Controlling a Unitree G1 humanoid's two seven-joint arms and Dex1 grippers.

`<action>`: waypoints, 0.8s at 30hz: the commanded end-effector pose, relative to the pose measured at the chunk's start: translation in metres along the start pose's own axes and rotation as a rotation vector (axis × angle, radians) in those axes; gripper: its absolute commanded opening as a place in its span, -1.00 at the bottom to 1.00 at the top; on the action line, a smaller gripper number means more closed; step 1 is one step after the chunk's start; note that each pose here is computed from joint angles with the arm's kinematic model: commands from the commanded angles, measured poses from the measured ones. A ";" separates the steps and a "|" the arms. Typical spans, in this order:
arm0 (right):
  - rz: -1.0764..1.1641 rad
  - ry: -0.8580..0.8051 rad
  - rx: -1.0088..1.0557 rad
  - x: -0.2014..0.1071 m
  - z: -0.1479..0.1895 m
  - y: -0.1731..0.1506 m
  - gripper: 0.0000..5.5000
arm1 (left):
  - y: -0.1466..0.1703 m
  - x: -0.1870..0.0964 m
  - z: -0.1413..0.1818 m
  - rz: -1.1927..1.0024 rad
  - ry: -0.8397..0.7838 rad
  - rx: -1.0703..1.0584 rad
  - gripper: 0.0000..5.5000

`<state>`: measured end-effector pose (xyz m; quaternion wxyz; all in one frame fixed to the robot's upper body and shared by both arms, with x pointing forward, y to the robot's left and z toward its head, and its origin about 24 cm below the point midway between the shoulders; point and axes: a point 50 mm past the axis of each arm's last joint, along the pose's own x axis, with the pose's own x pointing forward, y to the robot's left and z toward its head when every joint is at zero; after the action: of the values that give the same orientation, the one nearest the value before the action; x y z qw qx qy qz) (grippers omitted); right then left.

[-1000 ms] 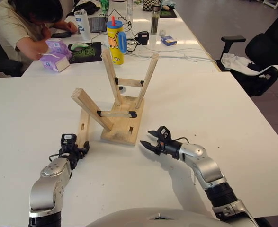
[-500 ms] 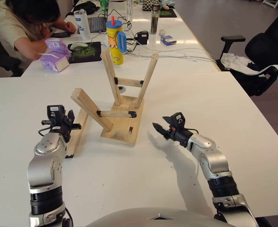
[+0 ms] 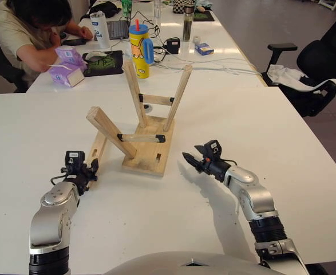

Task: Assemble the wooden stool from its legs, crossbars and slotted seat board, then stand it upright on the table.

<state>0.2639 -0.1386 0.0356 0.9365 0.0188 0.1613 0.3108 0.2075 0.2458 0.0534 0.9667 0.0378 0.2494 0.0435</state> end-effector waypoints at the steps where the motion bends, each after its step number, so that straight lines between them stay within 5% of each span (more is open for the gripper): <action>1: 0.000 0.004 0.024 -0.001 -0.003 0.002 0.17 | 0.001 0.004 -0.009 -0.016 0.061 0.010 0.17; 10: 0.009 0.012 0.031 0.000 -0.002 0.005 0.17 | 0.000 0.007 -0.020 -0.037 0.137 -0.015 0.17; 21: -0.129 -0.022 0.019 0.003 0.009 -0.013 0.17 | 0.000 0.015 -0.012 -0.039 0.107 -0.065 -0.25; 24: -0.189 -0.063 0.031 0.004 0.017 -0.022 0.17 | 0.004 0.024 0.013 -0.029 -0.045 -0.130 -0.25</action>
<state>0.2782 -0.1499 0.0415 0.9595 0.0213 0.1522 0.2362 0.2186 0.2492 0.0388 0.9590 -0.0111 0.2806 0.0381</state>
